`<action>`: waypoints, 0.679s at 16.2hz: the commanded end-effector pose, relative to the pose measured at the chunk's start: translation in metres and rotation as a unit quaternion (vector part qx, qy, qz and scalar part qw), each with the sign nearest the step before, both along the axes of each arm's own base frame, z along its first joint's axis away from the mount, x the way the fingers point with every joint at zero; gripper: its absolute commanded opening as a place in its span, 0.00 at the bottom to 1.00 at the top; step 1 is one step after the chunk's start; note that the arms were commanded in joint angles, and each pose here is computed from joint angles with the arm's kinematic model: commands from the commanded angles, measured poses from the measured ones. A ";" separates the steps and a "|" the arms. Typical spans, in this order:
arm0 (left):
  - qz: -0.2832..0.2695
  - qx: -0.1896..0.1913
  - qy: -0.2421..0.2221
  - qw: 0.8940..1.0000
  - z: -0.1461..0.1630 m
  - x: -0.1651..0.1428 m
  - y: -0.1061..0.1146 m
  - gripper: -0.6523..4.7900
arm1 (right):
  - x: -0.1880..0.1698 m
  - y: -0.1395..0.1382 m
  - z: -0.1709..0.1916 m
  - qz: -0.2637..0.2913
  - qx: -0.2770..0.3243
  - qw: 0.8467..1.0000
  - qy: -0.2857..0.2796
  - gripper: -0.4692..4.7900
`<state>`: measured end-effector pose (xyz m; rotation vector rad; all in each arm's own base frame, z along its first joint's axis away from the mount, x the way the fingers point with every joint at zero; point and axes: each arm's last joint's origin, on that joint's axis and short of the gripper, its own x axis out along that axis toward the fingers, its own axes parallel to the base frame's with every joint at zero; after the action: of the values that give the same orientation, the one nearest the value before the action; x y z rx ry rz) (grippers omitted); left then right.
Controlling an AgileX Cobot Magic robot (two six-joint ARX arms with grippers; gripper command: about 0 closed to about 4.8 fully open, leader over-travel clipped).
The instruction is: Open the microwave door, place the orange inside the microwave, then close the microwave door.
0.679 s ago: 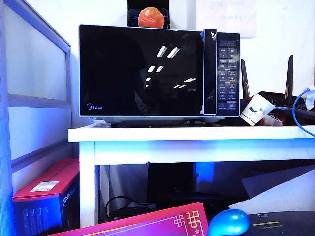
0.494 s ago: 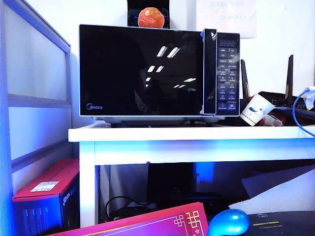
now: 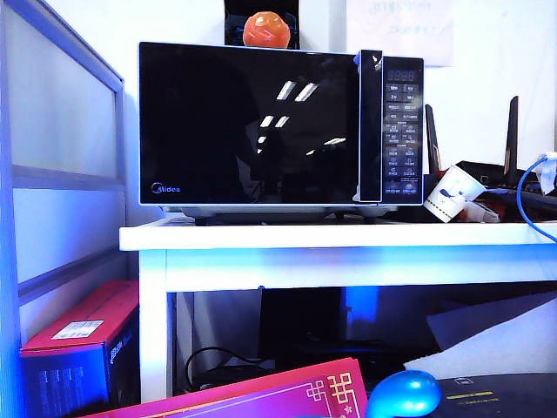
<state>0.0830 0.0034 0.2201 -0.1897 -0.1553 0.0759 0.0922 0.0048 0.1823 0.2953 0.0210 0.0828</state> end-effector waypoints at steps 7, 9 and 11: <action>0.008 0.091 -0.137 0.986 0.231 0.104 0.001 0.13 | 0.056 0.001 0.218 -0.039 -0.095 0.980 -0.170 0.08; -0.074 0.099 -0.111 0.986 0.264 0.151 -0.003 0.13 | 0.097 0.003 0.270 -0.029 -0.101 0.977 -0.183 0.08; -0.144 0.109 -0.080 0.980 0.280 0.183 -0.007 0.13 | 0.128 0.006 0.302 0.011 -0.107 0.978 -0.176 0.08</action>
<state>0.2576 -0.0011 0.4985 0.0011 -0.3411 -0.1747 0.2152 0.0099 0.4758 0.0711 -0.3337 0.1173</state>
